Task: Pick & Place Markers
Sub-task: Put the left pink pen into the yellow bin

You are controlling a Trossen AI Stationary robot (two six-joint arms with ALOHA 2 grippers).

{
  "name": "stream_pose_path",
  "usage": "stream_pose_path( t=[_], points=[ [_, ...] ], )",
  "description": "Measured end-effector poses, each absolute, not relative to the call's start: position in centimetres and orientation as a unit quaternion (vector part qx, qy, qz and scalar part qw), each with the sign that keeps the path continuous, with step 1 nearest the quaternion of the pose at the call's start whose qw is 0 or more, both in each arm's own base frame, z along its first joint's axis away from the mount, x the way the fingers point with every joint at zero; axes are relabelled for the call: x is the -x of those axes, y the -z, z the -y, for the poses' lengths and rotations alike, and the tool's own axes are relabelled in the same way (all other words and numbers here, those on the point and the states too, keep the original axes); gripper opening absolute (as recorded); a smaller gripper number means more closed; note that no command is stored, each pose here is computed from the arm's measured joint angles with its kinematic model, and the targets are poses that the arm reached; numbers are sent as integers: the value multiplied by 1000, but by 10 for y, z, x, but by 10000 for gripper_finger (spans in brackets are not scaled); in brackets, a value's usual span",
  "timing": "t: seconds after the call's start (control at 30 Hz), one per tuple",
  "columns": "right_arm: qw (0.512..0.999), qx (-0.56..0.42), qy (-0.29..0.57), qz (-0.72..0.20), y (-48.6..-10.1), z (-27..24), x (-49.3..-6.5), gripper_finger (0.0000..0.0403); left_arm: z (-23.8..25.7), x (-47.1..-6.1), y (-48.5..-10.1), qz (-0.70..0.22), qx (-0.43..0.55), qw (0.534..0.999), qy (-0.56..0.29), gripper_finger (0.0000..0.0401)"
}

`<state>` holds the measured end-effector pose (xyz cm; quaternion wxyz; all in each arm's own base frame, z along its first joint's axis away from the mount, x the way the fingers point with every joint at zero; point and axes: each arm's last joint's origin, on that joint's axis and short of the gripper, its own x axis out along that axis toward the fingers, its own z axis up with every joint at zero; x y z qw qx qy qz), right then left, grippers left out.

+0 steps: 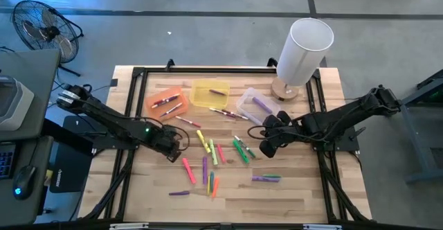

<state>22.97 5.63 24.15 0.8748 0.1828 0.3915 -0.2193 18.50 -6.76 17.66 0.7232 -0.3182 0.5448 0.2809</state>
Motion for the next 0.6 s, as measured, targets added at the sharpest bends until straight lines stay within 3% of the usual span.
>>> stream_pose_path(
  t=[0.33,0.6],
  points=[
    [879,-190,218,-380,-243,-57,-232,1,25,-238,-269,-438,202,849,-215,25],
    [887,-209,218,-350,-247,-58,-236,1,-55,-280,-304,-427,97,878,-193,25]
  ],
)
